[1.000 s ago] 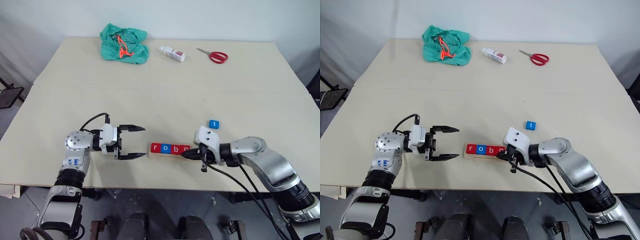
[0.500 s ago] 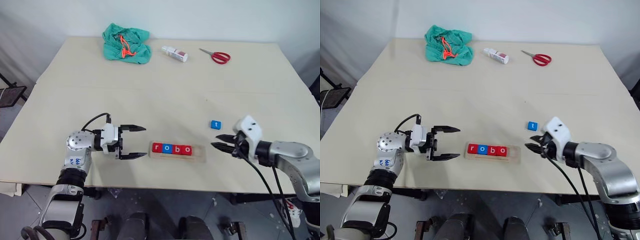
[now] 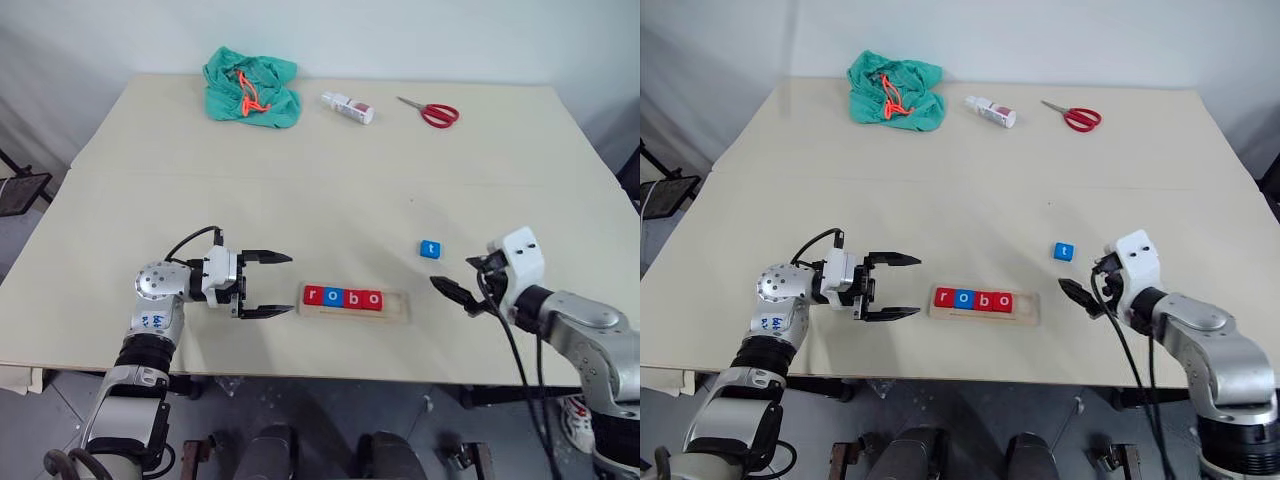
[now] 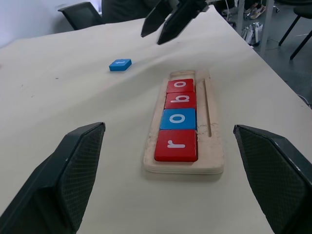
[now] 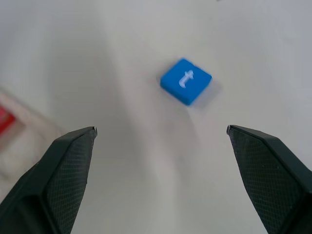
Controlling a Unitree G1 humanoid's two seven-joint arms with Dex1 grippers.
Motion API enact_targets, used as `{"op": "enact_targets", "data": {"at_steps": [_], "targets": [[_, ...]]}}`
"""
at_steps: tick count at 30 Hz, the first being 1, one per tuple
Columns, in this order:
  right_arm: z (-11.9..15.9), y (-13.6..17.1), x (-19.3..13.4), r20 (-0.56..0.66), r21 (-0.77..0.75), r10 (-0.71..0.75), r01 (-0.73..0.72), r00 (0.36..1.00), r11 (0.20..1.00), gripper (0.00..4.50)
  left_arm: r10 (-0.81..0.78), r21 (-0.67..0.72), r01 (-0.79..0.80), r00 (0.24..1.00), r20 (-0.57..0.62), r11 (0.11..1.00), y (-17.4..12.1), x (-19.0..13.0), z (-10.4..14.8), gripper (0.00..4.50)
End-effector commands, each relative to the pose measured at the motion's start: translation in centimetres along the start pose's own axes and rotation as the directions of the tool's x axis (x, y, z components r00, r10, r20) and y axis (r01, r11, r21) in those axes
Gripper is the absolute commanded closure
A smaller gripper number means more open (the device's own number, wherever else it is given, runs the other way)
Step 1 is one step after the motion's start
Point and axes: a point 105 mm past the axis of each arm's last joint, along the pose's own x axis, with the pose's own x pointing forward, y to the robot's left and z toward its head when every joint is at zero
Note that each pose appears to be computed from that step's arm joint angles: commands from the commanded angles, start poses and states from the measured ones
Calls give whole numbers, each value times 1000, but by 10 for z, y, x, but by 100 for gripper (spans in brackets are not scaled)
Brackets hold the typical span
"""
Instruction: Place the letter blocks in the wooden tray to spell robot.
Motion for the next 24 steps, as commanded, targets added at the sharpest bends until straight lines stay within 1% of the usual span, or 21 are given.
{"op": "enact_targets", "data": {"at_steps": [1,4,7,12,15,24], "targets": [[20,4,4,77,23,-64,63,995,998,3,-3,42,3,1000,5,999,4,-1,8,0],[20,1,19,84,67,-143,137,986,988,3,-5,43,5,1000,3,999,3,-1,9,0],[19,-4,28,84,76,-198,192,977,978,3,-5,43,5,1000,2,999,2,-2,9,0],[9,-8,51,72,79,-252,246,965,966,3,-4,44,4,1000,0,999,1,-3,10,0],[1,-13,58,58,81,-279,274,959,958,3,-3,46,3,1000,-1,999,1,-3,11,0],[-14,4,76,31,103,-259,254,966,962,3,10,50,-9,1000,-5,999,0,-5,13,0]]}}
